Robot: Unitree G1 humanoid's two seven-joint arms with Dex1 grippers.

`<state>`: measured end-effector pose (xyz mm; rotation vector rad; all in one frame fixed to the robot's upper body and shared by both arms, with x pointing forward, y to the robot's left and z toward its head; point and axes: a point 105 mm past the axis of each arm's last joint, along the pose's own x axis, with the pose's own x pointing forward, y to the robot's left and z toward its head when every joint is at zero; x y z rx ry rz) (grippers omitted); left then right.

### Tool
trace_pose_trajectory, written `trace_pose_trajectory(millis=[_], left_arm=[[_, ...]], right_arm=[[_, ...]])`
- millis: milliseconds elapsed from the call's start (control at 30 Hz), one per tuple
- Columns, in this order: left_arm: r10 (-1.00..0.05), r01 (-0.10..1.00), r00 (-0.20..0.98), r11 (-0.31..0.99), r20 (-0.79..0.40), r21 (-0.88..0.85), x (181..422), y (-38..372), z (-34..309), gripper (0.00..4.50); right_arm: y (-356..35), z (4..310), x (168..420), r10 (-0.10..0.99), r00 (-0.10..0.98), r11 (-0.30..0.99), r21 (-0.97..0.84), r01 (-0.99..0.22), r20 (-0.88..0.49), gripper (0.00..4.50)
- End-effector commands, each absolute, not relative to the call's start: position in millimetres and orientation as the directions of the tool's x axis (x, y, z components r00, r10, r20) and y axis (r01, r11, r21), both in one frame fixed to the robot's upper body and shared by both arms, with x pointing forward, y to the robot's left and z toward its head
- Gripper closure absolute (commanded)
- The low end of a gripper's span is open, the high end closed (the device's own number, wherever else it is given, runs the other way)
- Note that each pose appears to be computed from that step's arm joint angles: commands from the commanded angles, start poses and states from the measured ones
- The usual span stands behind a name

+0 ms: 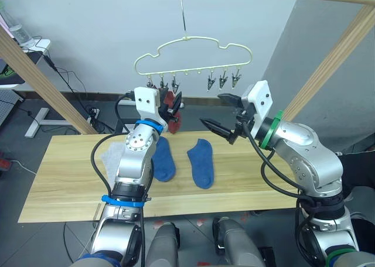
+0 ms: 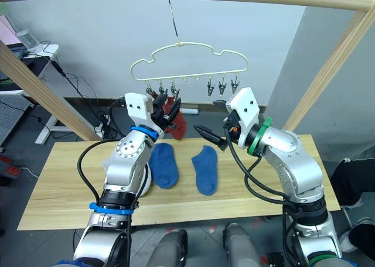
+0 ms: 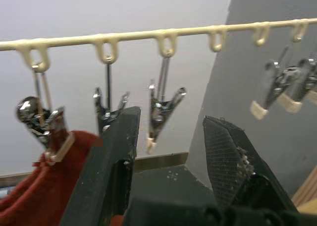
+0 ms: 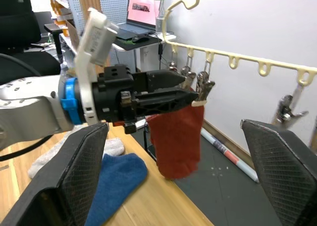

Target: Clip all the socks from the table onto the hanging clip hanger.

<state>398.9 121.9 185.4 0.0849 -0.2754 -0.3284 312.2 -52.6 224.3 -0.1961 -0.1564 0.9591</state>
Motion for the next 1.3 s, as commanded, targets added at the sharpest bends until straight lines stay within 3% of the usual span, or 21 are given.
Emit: trace_pose_trajectory(millis=[33,400,1300], left_arm=[[-0.324,0.293,0.892,0.946,0.316,0.141,399,121,202,2.31],[-0.357,0.327,0.882,0.934,0.306,0.146,408,112,201,2.31],[-0.331,0.28,0.874,0.941,0.354,0.189,421,113,214,2.31]], right_arm=[[-46,241,301,0.845,0.527,0.531,-0.278,-0.801,0.096,0.0],[-45,240,302,0.847,0.524,0.527,-0.268,-0.807,0.086,0.0],[-51,237,306,0.829,0.553,0.552,-0.273,-0.788,0.08,0.0]])
